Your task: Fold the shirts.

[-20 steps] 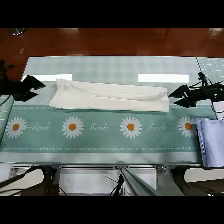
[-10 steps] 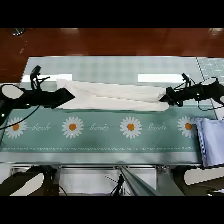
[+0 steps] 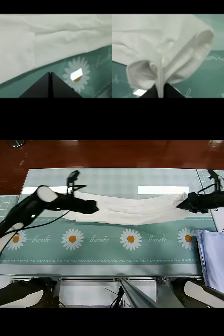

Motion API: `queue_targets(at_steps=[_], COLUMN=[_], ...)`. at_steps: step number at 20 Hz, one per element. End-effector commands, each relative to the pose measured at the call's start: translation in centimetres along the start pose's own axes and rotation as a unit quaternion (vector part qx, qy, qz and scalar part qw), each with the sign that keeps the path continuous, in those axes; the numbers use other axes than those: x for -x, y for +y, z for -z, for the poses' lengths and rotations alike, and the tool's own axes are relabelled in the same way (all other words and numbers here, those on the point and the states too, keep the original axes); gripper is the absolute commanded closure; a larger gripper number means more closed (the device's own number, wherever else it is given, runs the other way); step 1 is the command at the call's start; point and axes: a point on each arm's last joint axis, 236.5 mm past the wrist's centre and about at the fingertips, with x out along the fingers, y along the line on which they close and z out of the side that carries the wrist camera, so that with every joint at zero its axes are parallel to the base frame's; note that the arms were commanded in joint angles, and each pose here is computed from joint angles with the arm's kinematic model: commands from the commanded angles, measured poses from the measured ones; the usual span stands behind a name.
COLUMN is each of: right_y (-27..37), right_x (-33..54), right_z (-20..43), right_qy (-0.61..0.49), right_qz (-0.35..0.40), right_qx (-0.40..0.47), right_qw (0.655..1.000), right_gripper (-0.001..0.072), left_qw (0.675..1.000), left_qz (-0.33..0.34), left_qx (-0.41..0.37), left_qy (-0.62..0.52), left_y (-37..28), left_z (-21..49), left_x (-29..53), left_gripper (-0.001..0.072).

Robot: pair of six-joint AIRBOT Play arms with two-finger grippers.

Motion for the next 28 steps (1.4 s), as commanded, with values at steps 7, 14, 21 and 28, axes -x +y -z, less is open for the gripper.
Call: queue_targets(at_steps=[7,14,21,28], right_y=[7.2,8.6,13.5,25.5], right_x=[7.4,7.7,4.6,-6.9], right_z=[7.5,7.4,7.5,5.7], right_qy=[-0.096,-0.104,-0.070,0.016], right_qz=[0.002,-0.025,-0.070,-0.135], right_qx=[0.045,0.050,0.091,0.170], right_qw=[0.994,0.993,0.991,0.976], right_gripper=[0.0676,0.0676,0.0676,0.0676], left_qw=[0.981,0.964,0.995,0.980], left_qz=[0.066,0.093,0.006,-0.111], left_qx=[-0.056,-0.069,-0.021,0.012], left_qy=[0.174,0.239,0.093,-0.163], left_y=[-14.3,-18.2,-5.2,3.4], left_z=[6.2,11.3,-6.5,-5.9], left_x=[-16.6,-17.4,-0.6,22.1], left_gripper=[0.0685,0.0684,0.0684,0.0683])
